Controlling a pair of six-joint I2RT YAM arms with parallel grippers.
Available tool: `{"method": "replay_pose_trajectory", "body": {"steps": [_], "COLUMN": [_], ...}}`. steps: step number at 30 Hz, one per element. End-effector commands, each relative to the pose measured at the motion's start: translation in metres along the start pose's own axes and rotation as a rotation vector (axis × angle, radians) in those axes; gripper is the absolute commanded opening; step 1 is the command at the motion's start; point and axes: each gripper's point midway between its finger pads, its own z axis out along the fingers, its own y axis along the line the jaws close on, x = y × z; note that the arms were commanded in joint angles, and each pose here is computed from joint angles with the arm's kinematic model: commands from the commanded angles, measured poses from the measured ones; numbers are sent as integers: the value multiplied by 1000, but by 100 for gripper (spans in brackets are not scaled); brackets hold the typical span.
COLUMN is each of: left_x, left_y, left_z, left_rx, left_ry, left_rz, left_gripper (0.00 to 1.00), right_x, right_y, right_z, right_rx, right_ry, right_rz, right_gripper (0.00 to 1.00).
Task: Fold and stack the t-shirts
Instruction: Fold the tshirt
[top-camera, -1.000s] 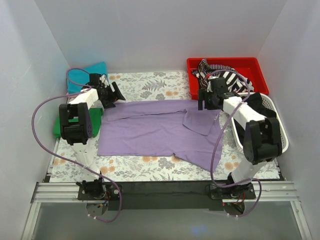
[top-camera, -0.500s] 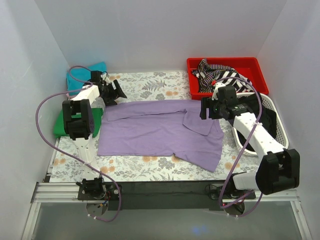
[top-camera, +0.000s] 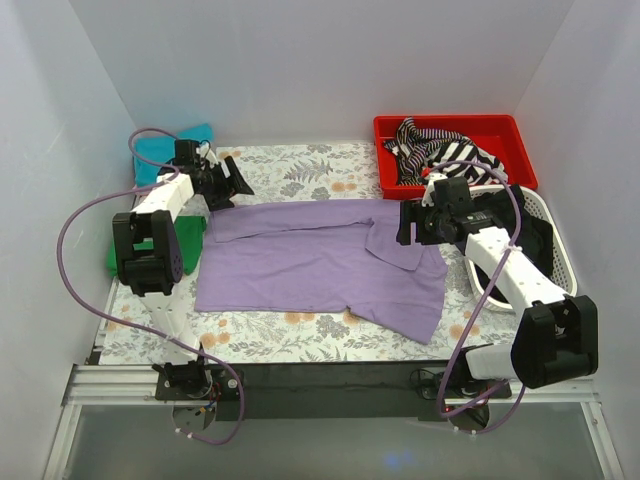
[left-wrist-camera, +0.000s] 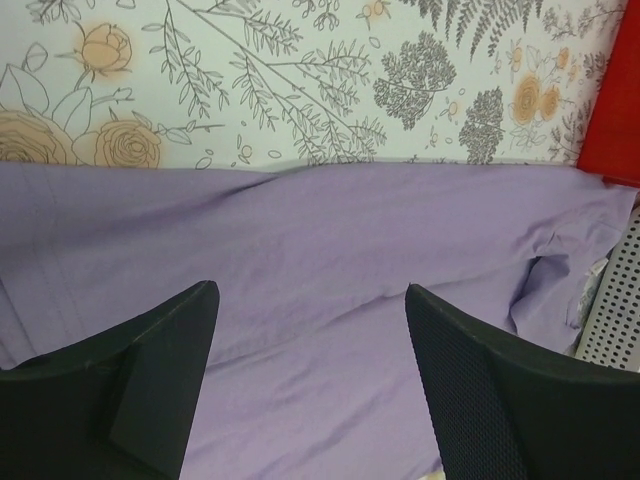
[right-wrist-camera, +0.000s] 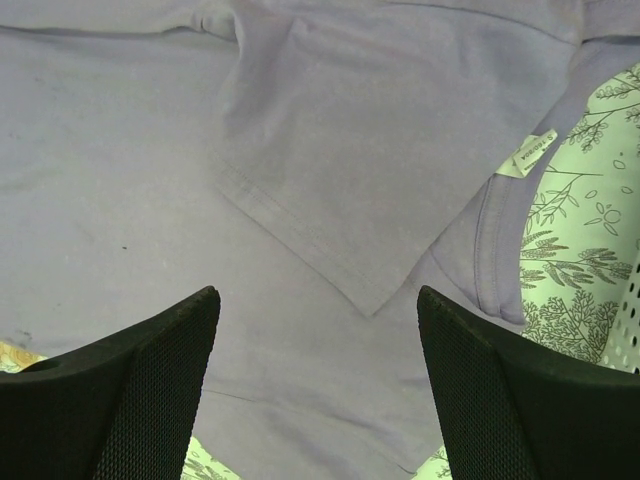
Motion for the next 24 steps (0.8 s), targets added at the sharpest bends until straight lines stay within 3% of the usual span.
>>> {"method": "replay_pose_trajectory", "body": {"steps": [1,8,18,24], "left_x": [8,13,-6,-11], "left_y": [2,22,31,14], "left_z": [-2,24,52,43], "left_rx": [-18,-48,-60,-26], "left_ry": [33,47,26,6], "left_rz": [4,-23,-27,-5], "left_gripper": [74,73,73,73], "right_x": [0,8,78,117], "right_y": [8,12,44,40], "right_z": [2,-13,-43,-42], "right_rx": [-37,-56,-263,-233], "right_ry": [2,12,130,199], "right_rz": [7,10,15,31], "right_gripper": [85,85,83,79]}}
